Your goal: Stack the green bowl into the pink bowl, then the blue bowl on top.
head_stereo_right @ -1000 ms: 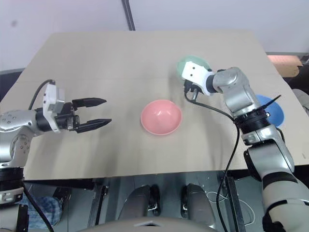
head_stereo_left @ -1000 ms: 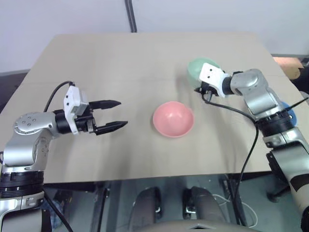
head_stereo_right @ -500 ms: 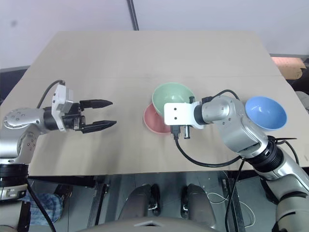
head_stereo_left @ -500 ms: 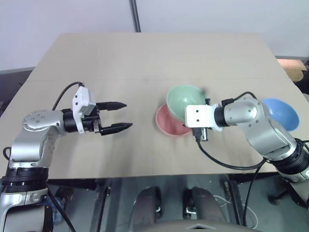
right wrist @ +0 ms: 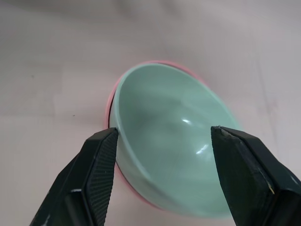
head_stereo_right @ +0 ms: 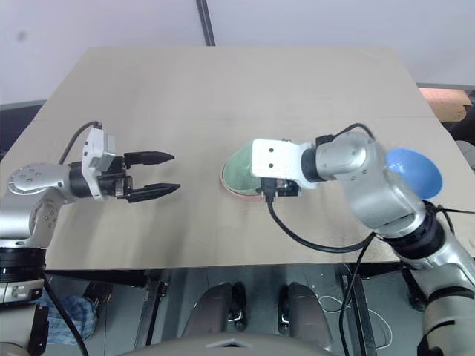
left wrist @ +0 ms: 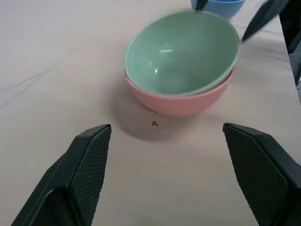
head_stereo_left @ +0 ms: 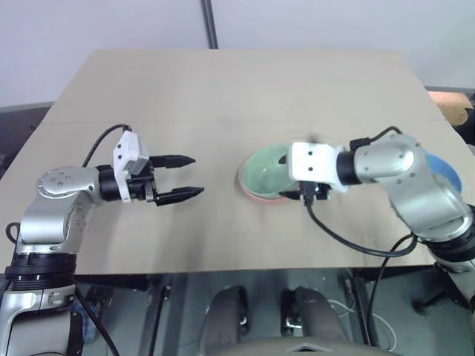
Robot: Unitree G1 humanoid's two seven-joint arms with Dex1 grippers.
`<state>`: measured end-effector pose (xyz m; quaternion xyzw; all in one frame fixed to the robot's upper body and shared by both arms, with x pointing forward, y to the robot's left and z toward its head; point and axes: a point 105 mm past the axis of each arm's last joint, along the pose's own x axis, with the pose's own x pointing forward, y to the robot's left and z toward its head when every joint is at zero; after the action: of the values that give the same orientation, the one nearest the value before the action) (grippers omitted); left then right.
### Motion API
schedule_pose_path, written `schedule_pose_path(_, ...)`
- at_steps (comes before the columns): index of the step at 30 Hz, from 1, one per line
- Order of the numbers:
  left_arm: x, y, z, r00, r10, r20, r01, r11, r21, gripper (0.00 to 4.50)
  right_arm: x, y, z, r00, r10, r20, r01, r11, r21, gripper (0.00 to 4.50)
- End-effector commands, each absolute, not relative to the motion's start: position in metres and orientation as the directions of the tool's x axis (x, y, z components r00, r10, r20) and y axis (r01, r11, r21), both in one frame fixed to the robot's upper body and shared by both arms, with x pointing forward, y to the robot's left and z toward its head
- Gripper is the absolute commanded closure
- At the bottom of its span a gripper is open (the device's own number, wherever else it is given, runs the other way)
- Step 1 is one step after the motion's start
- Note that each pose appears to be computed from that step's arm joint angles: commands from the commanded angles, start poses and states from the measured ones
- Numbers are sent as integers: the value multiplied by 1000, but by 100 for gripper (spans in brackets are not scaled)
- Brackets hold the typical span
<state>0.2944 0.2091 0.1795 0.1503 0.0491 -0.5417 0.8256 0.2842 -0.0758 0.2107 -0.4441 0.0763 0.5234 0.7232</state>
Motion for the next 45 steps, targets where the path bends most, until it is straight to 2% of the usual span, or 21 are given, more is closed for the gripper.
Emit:
schedule_pose_path(1,294,211,188,413,-880,-234,903,362,232,45,280,-111,220,496,644,-582,-826,143,-546,106)
schedule_pose_path(5,296,211,188,411,-882,-229,903,360,233,45,292,-162,208,603,498,-623,-793,287,-537,106)
schedule_pose_path(9,297,209,188,402,-887,-225,907,352,233,45,306,-216,198,712,326,-623,-695,454,-557,106)
schedule_pose_path(12,297,207,189,385,-897,-216,913,336,232,45,313,-249,197,781,230,-580,-608,489,-626,106)
schedule_pose_path(16,297,205,187,373,-902,-218,918,325,228,45,315,-283,192,825,101,-557,-511,556,-656,106)
schedule_pose_path(23,299,202,188,349,-912,-216,926,300,228,45,302,-306,156,756,-5,-655,-480,676,-559,106)
schedule_pose_path(29,297,199,194,322,-928,-189,934,278,225,45,296,-306,137,704,-9,-710,-500,703,-505,106)
schedule_pose_path(35,293,195,215,306,-950,-69,928,281,243,45,297,-304,132,694,-5,-720,-508,706,-494,106)
schedule_pose_path(38,291,194,219,292,-956,-40,929,273,250,45,297,-303,131,691,0,-723,-513,704,-490,168)
schedule_pose_path(44,286,196,223,279,-960,-41,932,260,252,45,297,-301,130,691,8,-723,-519,701,-489,443)
schedule_pose_path(45,285,197,223,278,-960,-45,933,258,253,45,297,-301,130,691,9,-723,-520,701,-489,443)
